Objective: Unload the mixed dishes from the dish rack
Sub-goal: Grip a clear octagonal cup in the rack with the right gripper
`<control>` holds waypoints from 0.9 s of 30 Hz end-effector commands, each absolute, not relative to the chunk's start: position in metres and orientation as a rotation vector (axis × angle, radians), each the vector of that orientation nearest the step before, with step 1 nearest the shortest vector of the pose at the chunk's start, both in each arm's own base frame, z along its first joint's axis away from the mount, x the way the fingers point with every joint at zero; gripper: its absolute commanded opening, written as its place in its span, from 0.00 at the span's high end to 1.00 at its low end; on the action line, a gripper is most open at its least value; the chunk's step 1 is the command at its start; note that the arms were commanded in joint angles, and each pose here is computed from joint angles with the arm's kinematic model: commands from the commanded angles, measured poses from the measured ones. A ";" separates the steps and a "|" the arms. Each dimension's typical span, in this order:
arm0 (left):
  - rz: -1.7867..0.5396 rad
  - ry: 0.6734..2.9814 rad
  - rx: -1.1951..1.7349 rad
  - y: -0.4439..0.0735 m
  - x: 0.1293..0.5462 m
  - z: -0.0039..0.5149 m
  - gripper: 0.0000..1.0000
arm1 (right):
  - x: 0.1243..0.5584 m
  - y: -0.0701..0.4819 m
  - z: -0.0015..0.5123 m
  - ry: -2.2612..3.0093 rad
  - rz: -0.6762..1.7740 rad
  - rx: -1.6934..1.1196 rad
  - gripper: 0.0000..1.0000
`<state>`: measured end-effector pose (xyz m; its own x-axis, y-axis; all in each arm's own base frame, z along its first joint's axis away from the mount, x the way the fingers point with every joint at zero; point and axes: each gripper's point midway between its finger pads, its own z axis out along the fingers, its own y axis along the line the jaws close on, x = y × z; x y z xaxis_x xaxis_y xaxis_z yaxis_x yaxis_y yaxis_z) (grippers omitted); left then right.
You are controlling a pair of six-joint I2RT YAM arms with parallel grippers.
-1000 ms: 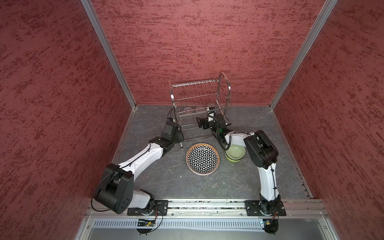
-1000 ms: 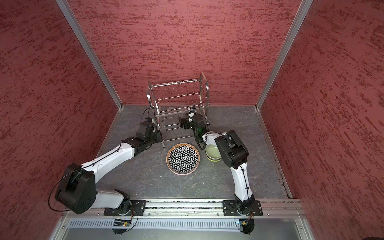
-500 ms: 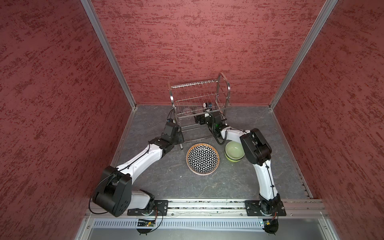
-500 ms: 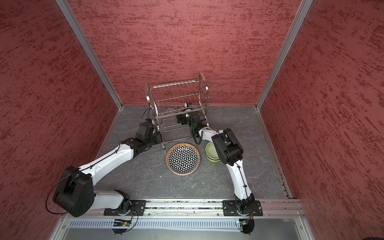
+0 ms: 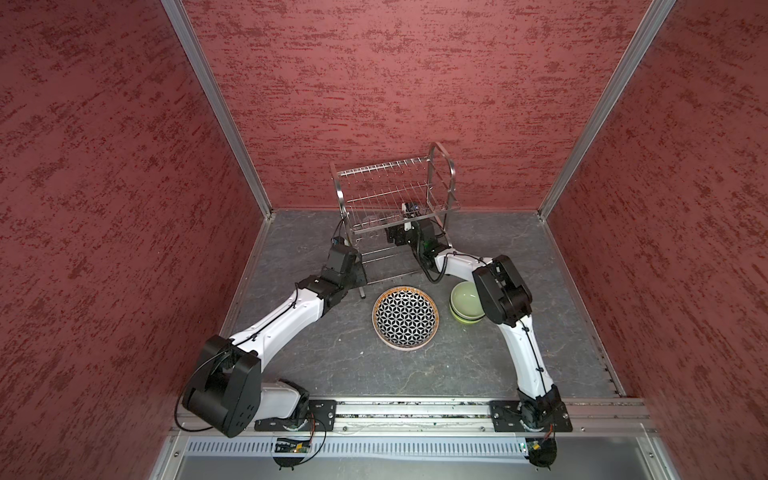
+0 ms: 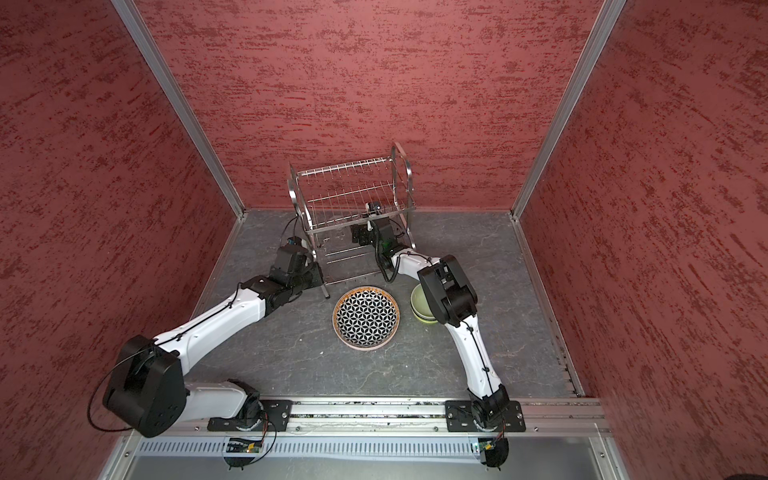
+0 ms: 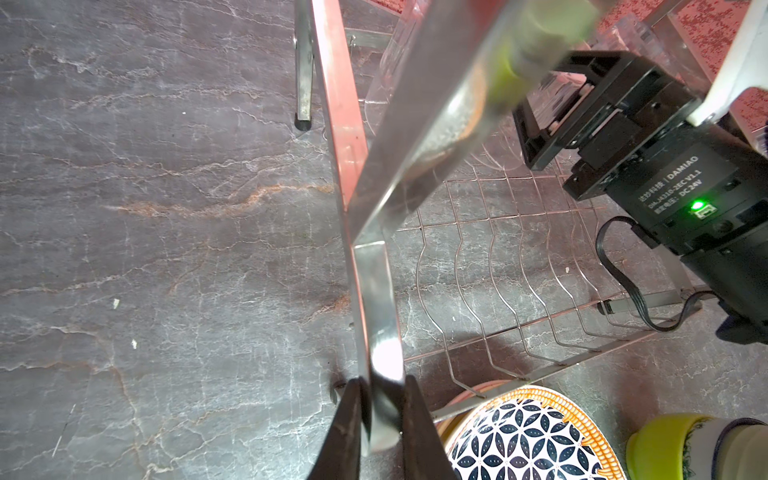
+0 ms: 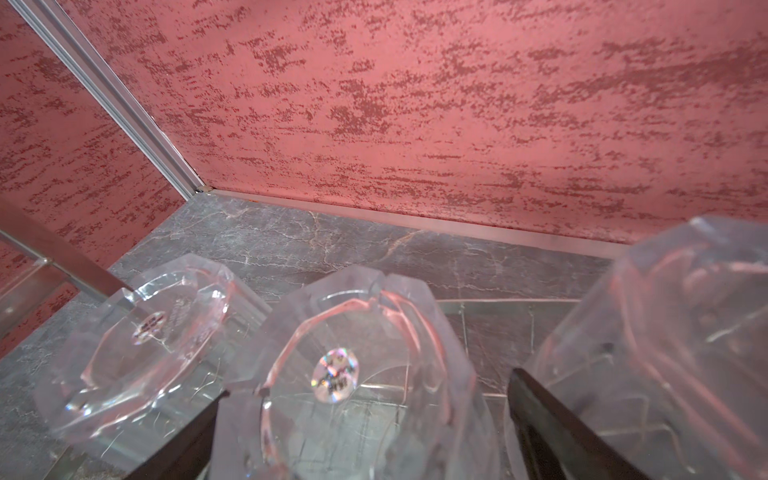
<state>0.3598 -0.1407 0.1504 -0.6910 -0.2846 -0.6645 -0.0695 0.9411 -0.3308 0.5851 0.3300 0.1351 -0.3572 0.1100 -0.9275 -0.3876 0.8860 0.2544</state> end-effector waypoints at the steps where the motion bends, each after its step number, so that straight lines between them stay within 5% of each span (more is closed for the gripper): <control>1: -0.472 2.271 -0.222 -0.158 0.358 0.168 0.92 | 0.594 0.326 0.133 1.870 0.460 -0.181 0.10; 27: -0.457 2.288 -0.233 -0.156 0.360 0.157 0.92 | 0.566 0.338 0.152 1.848 0.593 -0.242 0.45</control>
<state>0.3571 -0.1412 0.1445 -0.6986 -0.2798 -0.6585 -0.0676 0.9421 -0.3285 0.5804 0.3312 0.1393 -0.3324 0.1133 -0.9363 -0.4091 0.8772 0.2514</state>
